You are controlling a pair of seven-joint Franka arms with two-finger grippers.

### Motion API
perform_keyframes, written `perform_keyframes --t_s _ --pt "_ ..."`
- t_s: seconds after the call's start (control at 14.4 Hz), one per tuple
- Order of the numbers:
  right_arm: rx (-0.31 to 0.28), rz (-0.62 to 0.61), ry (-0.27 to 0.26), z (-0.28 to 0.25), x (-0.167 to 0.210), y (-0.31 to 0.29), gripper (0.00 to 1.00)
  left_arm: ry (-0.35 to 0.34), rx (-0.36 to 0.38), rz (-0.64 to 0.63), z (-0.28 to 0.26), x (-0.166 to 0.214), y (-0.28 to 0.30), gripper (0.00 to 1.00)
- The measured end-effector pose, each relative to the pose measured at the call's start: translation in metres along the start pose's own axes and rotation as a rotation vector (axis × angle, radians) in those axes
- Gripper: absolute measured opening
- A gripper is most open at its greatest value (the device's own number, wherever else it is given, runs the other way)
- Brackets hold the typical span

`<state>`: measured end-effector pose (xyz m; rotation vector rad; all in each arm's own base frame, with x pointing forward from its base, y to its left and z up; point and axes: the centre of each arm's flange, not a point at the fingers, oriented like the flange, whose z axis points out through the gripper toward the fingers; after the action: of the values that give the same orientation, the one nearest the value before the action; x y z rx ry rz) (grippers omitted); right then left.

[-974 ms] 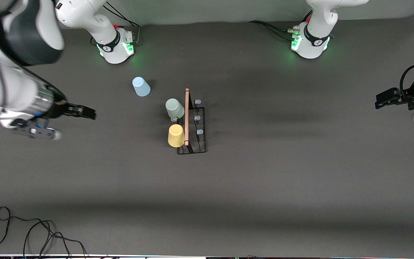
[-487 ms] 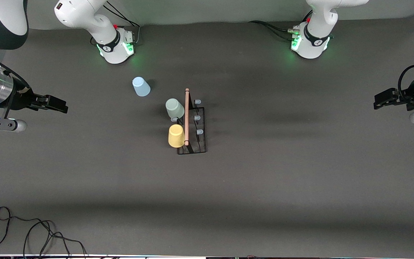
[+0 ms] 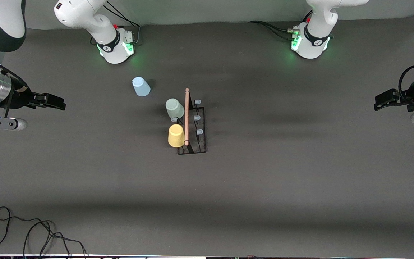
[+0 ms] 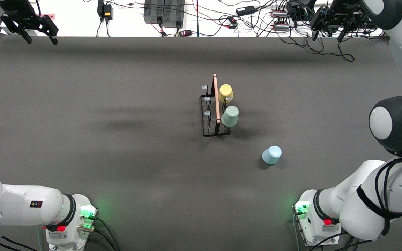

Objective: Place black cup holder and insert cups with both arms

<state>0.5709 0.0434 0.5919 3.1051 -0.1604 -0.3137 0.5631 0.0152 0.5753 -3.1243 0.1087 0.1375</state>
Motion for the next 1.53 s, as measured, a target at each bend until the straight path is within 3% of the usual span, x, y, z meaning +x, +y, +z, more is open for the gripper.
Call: perform_keyframes --t_s 0.35,0.56,0.83,1.18,1.53 --pt "-0.068 -0.05 -0.012 0.005 0.005 0.007 1.0 -0.006 -0.001 0.0 0.003 0.0 0.0 1.0" --pt "-0.055 -0.067 -0.012 -0.001 -0.002 0.014 1.0 -0.009 -0.001 -0.001 0.004 0.0 0.0 1.0" --pt "-0.083 -0.081 -0.008 -0.003 -0.012 0.03 1.0 -0.01 -0.001 -0.003 0.005 0.0 -0.001 1.0" --pt "-0.065 -0.086 0.089 0.01 -0.026 0.045 1.0 -0.009 -0.001 -0.003 0.004 -0.001 -0.001 1.0" --pt "-0.069 -0.099 0.128 0.01 -0.034 0.038 1.0 -0.009 -0.001 -0.003 0.004 -0.001 -0.001 1.0"
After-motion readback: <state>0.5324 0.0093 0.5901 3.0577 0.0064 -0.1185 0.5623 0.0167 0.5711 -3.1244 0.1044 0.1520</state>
